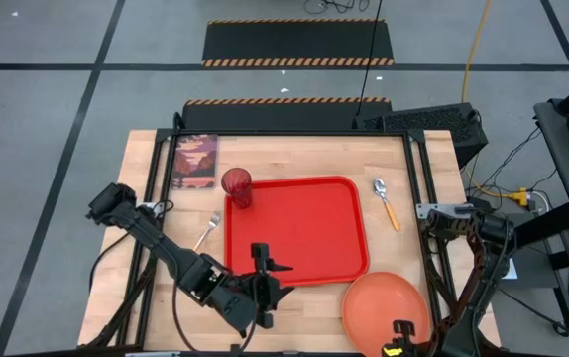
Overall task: Pick and place plate/cup/fork/spoon on tray
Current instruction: Put the orange plate on the bottom right of the red cup
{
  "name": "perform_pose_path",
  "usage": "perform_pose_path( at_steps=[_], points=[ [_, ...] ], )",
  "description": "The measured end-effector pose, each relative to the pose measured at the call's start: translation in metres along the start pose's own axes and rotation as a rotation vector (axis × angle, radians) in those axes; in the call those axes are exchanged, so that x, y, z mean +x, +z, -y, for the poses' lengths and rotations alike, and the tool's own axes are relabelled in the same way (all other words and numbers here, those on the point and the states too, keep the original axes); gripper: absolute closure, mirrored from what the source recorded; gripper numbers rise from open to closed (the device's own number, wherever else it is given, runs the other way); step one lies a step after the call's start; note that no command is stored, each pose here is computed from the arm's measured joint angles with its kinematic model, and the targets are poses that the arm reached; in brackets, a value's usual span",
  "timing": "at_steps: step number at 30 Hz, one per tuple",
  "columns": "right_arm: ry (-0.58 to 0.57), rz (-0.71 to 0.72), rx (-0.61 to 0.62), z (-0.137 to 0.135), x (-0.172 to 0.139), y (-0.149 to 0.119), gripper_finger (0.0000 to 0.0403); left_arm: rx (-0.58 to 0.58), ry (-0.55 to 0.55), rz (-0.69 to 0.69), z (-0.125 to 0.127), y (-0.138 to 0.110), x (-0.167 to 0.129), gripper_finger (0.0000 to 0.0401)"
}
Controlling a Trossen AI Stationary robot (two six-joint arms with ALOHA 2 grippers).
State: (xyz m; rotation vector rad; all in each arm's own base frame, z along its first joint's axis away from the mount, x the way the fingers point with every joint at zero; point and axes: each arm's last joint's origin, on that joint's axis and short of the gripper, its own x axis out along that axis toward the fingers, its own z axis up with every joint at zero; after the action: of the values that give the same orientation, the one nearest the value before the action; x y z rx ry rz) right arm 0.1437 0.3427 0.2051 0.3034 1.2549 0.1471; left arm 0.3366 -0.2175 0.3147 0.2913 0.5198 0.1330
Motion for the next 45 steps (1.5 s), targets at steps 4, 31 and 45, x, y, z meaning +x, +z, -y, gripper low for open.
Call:
perform_pose_path(
  at_steps=[4,31,45],
  points=[
    [-0.011,0.048,-0.062,-0.001,-0.001,-0.003,0.0269,-0.009,0.013,-0.004,-0.005,0.001,0.004,0.0185],
    [0.005,0.045,-0.082,0.021,0.028,-0.018,0.0277,-0.019,0.029,-0.010,-0.011,0.001,0.009,0.0185],
    [0.007,0.031,-0.087,0.021,0.028,-0.018,0.0371,-0.023,0.029,-0.010,-0.011,0.001,0.009,0.0185]
  ],
)
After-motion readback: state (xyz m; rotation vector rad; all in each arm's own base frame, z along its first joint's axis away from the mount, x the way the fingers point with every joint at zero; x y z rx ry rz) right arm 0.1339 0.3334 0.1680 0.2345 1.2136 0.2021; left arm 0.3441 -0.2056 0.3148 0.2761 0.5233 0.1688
